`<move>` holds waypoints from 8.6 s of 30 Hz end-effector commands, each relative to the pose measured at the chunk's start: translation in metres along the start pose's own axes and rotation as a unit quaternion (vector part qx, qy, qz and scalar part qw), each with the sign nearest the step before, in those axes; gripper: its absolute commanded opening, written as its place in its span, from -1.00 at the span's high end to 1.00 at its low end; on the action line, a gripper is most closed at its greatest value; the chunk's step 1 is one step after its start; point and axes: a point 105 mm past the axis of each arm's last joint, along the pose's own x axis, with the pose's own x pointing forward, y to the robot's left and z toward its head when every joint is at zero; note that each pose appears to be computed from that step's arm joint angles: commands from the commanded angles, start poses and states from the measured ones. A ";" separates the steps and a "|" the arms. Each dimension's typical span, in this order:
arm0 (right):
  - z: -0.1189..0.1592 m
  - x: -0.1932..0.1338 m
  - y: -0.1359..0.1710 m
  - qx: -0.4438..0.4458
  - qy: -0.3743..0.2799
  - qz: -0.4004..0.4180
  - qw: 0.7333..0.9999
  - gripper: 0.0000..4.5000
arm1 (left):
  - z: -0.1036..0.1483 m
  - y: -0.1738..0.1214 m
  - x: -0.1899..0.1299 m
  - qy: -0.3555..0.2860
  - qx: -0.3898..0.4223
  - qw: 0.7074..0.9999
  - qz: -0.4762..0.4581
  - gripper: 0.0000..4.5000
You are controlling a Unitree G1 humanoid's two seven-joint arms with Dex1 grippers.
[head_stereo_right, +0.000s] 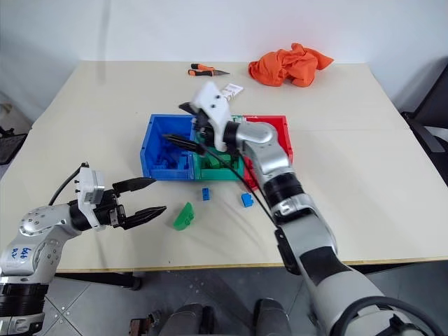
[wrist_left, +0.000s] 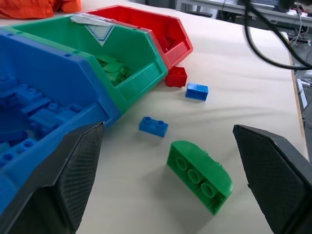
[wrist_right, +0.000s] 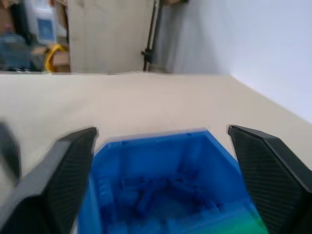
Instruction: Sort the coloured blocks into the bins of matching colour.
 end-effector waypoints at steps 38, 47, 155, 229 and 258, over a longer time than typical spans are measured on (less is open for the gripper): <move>-0.111 -0.139 0.056 0.146 0.198 -0.185 0.951 -0.98 | 0.002 -0.007 -0.014 0.010 0.009 1.000 -0.011 -1.00; -0.118 -0.125 0.062 0.140 0.202 -0.173 0.954 -0.98 | 0.002 -0.009 -0.015 0.011 0.006 1.000 -0.001 -1.00; -0.112 -0.108 0.056 0.162 0.180 -0.233 0.942 -0.99 | 0.004 -0.001 -0.006 0.024 0.012 0.999 -0.039 -1.00; -0.018 -0.212 0.063 0.008 0.228 0.030 0.973 -0.99 | -0.011 0.006 -0.034 0.068 0.002 0.998 -0.003 -1.00; -0.025 -0.158 0.036 -0.002 0.154 0.127 0.980 -0.99 | -0.007 -0.060 0.017 0.104 -0.110 0.980 0.132 -1.00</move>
